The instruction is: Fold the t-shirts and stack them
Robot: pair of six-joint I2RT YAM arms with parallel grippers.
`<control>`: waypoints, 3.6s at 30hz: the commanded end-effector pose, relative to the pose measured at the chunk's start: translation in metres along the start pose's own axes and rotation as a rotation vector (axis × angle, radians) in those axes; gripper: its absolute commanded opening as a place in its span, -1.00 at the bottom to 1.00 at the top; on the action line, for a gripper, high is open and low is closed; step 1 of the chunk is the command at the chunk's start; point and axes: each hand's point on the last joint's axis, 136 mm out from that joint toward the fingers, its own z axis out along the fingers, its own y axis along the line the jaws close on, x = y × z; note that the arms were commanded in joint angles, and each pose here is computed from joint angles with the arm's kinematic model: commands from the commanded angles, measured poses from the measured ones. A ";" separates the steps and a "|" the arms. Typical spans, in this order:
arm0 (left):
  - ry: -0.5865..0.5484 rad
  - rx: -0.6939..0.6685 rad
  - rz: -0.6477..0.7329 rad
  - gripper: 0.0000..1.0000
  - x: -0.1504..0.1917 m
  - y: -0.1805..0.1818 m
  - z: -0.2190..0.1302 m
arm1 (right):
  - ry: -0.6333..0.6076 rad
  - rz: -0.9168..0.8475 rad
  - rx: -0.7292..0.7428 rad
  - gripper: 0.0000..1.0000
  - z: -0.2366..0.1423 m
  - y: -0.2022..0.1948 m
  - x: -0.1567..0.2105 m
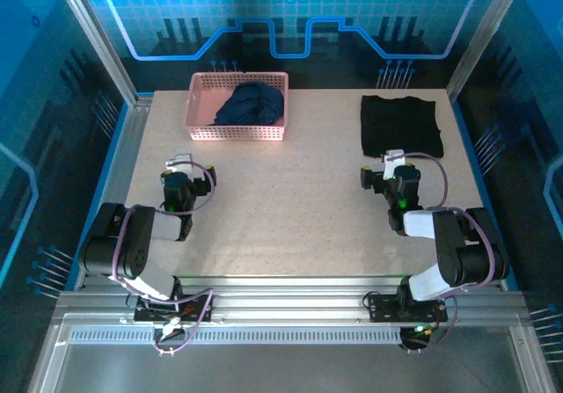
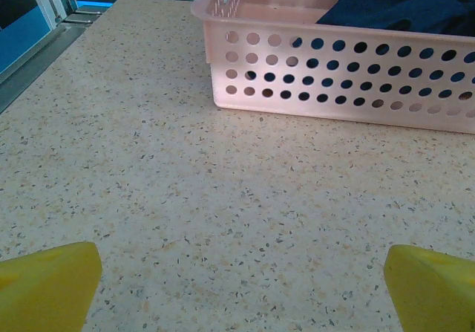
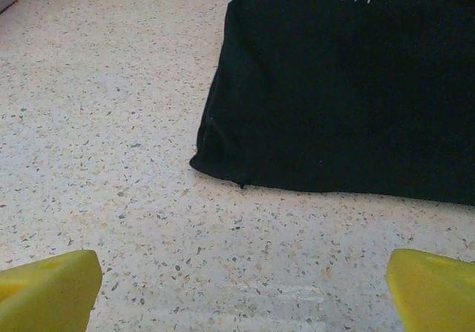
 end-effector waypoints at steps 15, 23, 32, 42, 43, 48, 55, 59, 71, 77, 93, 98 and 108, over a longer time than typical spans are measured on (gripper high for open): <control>-0.037 0.009 -0.005 0.98 -0.013 -0.004 0.002 | -0.020 0.006 0.005 0.99 0.001 0.001 -0.006; -0.033 0.011 -0.010 0.98 -0.013 -0.003 0.003 | -0.018 0.010 0.004 0.99 0.001 0.000 -0.006; -0.027 0.042 -0.077 0.98 -0.119 -0.034 -0.073 | 0.209 0.140 -0.140 1.00 -0.073 0.056 -0.087; 0.367 -0.027 -0.145 0.98 -0.191 -0.031 -0.025 | 0.350 0.049 -0.494 1.00 -0.133 0.175 -0.166; 0.386 -0.009 -0.167 0.98 -0.191 -0.031 -0.013 | 0.348 0.031 -0.518 1.00 -0.131 0.184 -0.170; 0.517 -0.013 -0.239 0.97 -0.171 -0.009 0.050 | 0.381 -0.003 -0.639 1.00 -0.131 0.231 -0.178; 0.600 -0.030 -0.274 0.65 -0.131 0.012 0.111 | 0.449 -0.049 -0.714 1.00 -0.144 0.269 -0.159; 0.610 -0.031 -0.279 0.56 -0.111 0.015 0.136 | 0.482 -0.058 -0.730 1.00 -0.152 0.274 -0.151; 0.642 -0.072 -0.336 0.06 -0.073 0.023 0.173 | 0.488 -0.091 -0.741 1.00 -0.159 0.278 -0.158; 0.679 -0.069 -0.370 -0.49 -0.059 0.023 0.163 | 0.485 -0.128 -0.748 1.00 -0.151 0.284 -0.160; 0.867 -0.040 -0.670 -0.85 0.018 -0.039 -0.029 | 0.658 -0.175 -0.595 0.93 -0.034 0.343 -0.133; 0.875 -0.061 -0.850 -0.73 0.047 -0.064 -0.101 | 0.794 -0.141 -0.445 0.87 0.008 0.346 -0.073; 0.777 0.061 -0.951 -0.20 0.016 -0.085 -0.160 | 0.858 -0.143 -0.242 0.23 0.050 0.331 -0.002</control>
